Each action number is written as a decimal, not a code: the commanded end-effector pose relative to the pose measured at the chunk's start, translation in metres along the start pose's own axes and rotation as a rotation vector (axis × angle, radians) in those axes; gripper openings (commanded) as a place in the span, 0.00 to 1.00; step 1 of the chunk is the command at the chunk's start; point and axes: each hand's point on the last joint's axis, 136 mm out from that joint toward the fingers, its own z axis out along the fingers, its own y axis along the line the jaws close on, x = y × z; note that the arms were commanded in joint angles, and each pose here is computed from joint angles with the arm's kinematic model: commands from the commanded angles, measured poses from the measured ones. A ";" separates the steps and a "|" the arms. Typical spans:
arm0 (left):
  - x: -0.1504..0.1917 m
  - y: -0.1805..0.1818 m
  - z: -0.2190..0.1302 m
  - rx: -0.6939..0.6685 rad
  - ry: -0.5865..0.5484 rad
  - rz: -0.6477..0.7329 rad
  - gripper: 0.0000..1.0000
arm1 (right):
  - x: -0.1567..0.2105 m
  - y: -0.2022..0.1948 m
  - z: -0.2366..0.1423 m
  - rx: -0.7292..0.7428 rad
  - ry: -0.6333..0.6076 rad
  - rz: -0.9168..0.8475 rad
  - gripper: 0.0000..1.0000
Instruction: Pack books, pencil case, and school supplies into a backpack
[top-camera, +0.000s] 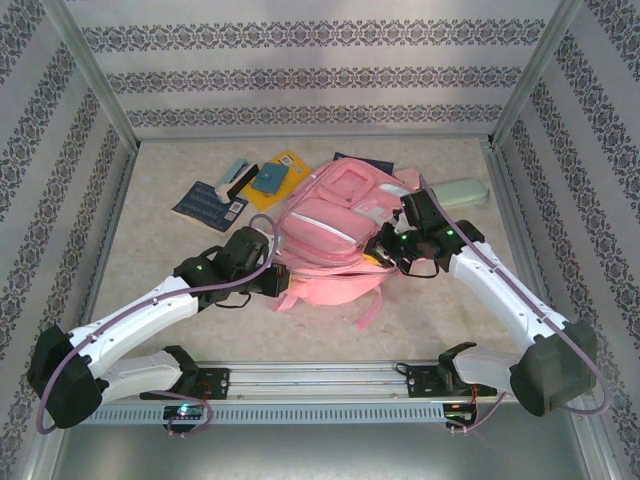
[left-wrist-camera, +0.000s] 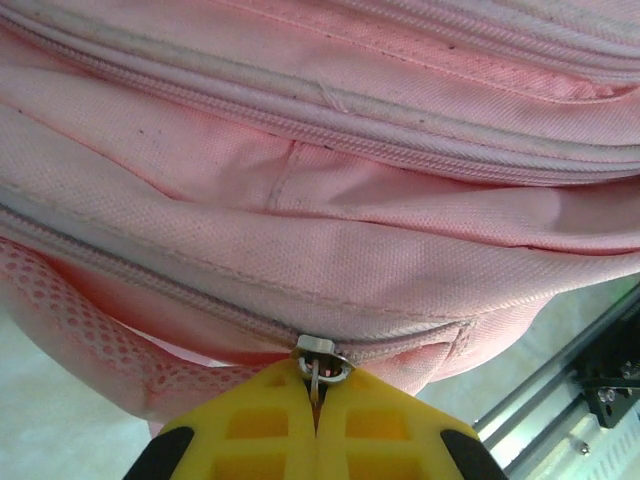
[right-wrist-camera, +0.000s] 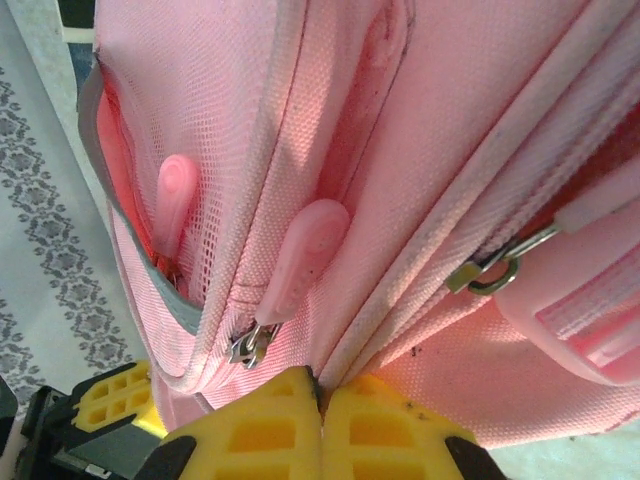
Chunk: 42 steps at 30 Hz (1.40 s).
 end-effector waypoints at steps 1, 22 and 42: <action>-0.018 -0.016 -0.004 0.059 -0.060 0.003 0.00 | -0.009 0.006 -0.013 0.012 -0.042 -0.076 0.29; -0.019 -0.154 0.027 0.273 0.102 0.281 0.00 | 0.068 -0.027 -0.059 -0.076 0.118 0.257 0.57; -0.014 -0.159 0.026 0.282 0.087 0.314 0.00 | 0.004 -0.048 -0.029 -0.035 -0.091 0.305 0.12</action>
